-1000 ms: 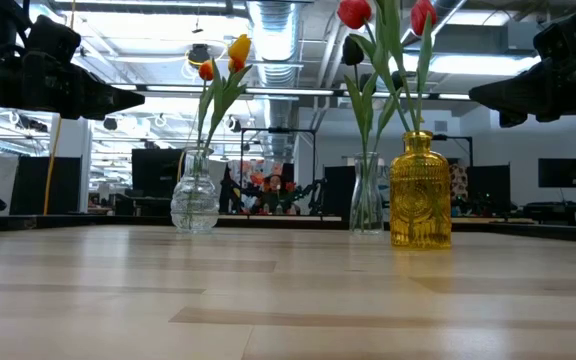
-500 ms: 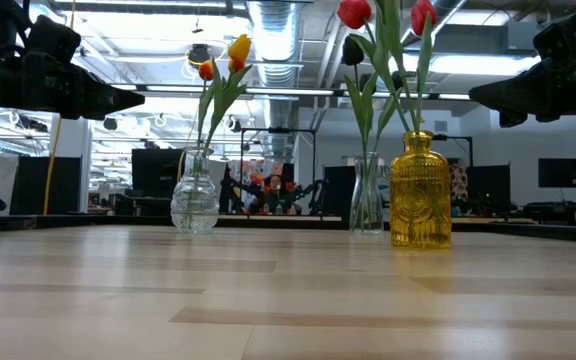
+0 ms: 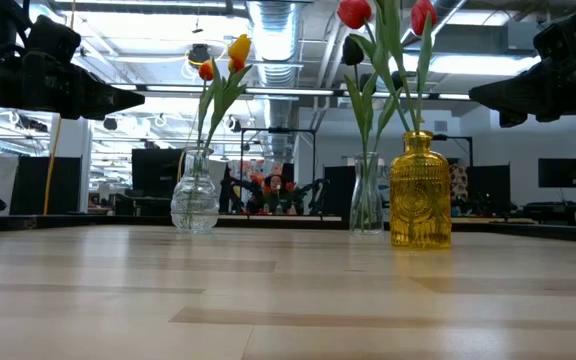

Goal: Sort flowers into vase by color
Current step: Return to Home Position

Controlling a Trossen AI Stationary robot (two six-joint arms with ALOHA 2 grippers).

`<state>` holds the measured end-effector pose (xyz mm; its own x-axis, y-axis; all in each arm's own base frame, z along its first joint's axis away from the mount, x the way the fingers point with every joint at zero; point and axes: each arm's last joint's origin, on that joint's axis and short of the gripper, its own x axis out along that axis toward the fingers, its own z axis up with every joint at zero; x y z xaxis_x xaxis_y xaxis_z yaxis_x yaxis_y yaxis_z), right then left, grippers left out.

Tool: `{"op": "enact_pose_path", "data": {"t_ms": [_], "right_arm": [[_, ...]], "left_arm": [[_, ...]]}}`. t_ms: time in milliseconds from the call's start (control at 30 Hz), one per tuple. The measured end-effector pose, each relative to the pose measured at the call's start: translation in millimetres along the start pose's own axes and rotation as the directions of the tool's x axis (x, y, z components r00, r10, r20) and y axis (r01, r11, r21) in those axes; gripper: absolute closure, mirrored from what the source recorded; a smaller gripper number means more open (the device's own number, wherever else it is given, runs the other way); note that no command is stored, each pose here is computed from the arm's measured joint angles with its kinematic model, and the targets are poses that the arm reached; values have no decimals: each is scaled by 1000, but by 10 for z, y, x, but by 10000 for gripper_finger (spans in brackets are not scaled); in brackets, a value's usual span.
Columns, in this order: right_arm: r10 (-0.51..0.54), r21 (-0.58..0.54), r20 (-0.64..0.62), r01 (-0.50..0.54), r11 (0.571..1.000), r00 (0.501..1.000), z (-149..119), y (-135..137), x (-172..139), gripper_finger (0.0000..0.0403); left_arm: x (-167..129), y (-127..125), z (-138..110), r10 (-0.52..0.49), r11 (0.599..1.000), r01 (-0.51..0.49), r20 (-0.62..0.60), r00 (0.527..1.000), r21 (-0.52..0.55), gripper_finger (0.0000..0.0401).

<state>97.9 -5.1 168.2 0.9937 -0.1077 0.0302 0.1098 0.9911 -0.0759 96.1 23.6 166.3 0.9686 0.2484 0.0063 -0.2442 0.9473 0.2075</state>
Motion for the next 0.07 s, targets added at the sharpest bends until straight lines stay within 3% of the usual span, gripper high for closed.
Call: {"op": "enact_pose_path", "data": {"t_ms": [67], "right_arm": [[0,0,0,0,1000,1000,0,0,0,365]], "left_arm": [[0,0,-1,0,1000,0,0,1000,0,399]]}}
